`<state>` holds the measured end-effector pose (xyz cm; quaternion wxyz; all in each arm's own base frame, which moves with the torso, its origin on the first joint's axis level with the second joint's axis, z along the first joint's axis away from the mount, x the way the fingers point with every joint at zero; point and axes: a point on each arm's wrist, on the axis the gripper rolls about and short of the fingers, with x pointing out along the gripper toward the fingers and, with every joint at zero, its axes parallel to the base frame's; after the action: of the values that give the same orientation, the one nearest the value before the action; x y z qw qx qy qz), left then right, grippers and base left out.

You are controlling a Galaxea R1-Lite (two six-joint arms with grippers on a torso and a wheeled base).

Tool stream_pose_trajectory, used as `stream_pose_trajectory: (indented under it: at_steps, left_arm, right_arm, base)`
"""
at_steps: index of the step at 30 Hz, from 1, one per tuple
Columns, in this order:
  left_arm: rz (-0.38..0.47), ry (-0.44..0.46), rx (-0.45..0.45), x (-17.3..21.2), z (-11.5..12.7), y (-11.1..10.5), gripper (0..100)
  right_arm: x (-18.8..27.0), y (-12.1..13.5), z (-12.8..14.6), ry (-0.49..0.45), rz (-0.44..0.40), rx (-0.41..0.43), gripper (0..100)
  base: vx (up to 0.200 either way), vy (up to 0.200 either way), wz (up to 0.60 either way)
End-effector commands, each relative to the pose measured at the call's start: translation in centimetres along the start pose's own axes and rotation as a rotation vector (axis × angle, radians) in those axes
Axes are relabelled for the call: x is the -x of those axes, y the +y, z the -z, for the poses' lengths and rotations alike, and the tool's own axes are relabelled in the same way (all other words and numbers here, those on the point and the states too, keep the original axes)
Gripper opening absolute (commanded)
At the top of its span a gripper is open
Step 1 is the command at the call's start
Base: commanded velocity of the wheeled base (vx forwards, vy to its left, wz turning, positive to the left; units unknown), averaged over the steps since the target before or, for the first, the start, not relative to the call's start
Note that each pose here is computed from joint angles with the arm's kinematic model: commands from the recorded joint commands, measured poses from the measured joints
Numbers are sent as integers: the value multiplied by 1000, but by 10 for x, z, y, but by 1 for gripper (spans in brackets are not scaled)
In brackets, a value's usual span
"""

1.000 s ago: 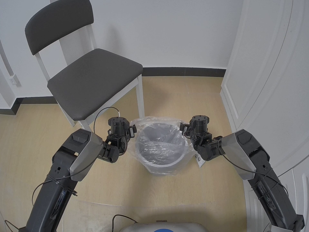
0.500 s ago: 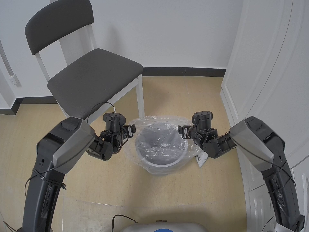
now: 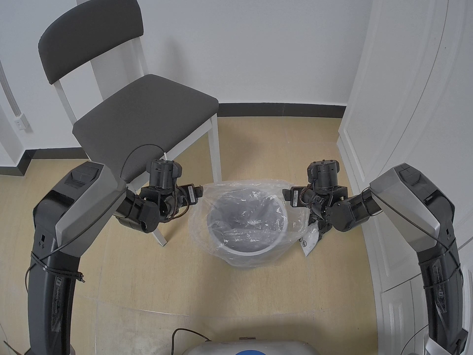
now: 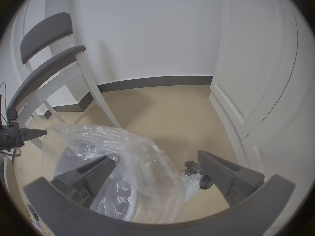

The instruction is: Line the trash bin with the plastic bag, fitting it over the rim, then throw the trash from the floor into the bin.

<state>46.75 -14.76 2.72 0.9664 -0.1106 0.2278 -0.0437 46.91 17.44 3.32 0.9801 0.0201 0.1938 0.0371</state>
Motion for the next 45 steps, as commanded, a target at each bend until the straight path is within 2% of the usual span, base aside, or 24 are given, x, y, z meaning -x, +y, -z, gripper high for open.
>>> stream_pose_trajectory:
  at_steps: [1,14,19,24,33,37,45]
  left_arm:
    - [-9,-5,5,-8,-1,4,100]
    - [7,16,0,-10,1,-2,100]
    - [15,31,-4,-17,9,-2,100]
    - [-2,58,-5,-32,14,2,100]
    - [-50,43,14,-70,11,12,100]
    - [-76,68,27,-76,21,17,100]
    - [-93,105,18,-86,45,21,100]
  right_arm:
    - [-3,-8,0,1,14,-5,100]
    - [-19,-6,1,-32,14,-15,100]
    - [-27,-6,2,-44,17,-18,100]
    - [-36,-10,3,-52,26,-17,100]
    - [-67,-23,8,-83,54,-19,100]
    - [-81,-26,33,-51,63,-15,100]
    - [-89,-29,56,-18,67,-9,100]
  base:
    - [0,0,0]
    - [0,0,0]
    - [0,0,0]
    - [0,0,0]
    - [0,0,0]
    - [0,0,0]
    - [0,0,0]
